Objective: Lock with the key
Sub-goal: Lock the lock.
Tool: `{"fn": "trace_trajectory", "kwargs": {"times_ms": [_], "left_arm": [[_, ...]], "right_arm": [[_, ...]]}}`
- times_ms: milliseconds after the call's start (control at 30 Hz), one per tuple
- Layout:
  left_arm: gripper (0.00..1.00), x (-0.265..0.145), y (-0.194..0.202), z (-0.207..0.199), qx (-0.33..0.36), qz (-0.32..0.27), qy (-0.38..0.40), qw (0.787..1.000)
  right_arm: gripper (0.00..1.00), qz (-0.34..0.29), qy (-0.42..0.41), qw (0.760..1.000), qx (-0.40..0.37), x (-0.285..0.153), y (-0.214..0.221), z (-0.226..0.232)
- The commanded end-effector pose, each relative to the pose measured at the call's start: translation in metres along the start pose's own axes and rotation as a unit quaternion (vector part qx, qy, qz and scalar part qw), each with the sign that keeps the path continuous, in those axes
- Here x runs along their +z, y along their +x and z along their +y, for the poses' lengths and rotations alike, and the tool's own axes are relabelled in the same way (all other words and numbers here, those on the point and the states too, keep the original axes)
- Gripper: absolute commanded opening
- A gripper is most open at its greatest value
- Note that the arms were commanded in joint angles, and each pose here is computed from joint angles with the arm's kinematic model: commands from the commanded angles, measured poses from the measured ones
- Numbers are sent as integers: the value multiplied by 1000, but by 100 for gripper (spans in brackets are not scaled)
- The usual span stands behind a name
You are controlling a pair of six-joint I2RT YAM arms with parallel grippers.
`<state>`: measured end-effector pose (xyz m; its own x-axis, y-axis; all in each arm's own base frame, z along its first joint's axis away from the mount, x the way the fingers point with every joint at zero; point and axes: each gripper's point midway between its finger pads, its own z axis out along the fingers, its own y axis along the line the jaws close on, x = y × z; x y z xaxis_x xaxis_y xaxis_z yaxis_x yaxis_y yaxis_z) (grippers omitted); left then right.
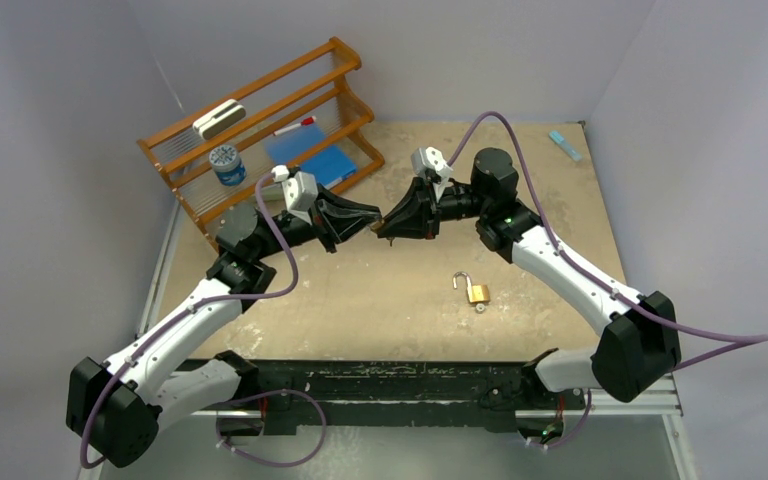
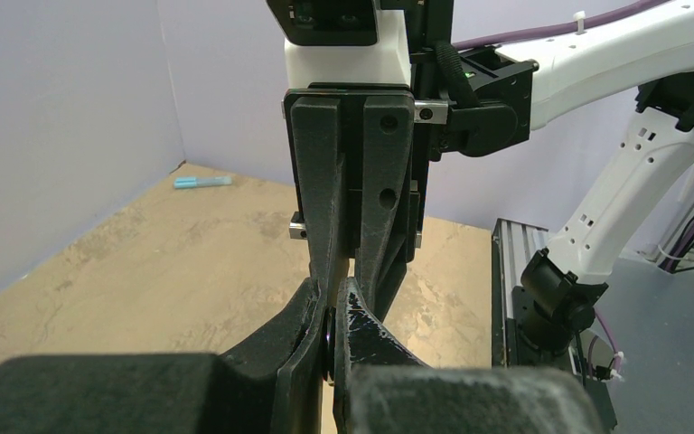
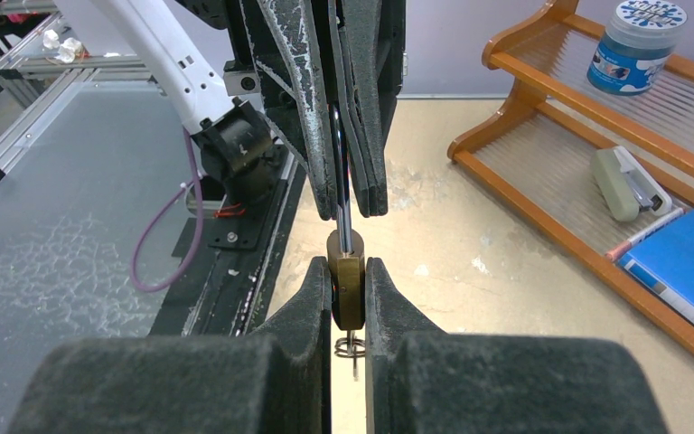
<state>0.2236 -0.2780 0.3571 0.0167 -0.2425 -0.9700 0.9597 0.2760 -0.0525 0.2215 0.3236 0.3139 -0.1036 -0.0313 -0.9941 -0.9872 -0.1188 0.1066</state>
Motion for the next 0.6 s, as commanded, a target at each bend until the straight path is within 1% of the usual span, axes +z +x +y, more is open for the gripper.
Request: {"fn": "trace_trajectory", "kwargs": {"times_ms": [0, 267, 367, 567], "left_arm": [[0, 1, 3, 16, 25, -5, -38, 999], [0, -5, 2, 20, 46, 0, -58, 997], [0, -6, -3, 18, 52, -8, -55, 997], [0, -8, -6, 16, 55, -13, -53, 997]], "right_arm": [[0, -15, -20, 999, -29, 8, -21, 10], [0, -15, -15, 999, -30, 7, -18, 11], [0, -15, -10, 999, -28, 3, -15, 8], [0, -24, 18, 999, -24, -21, -15, -1]]}}
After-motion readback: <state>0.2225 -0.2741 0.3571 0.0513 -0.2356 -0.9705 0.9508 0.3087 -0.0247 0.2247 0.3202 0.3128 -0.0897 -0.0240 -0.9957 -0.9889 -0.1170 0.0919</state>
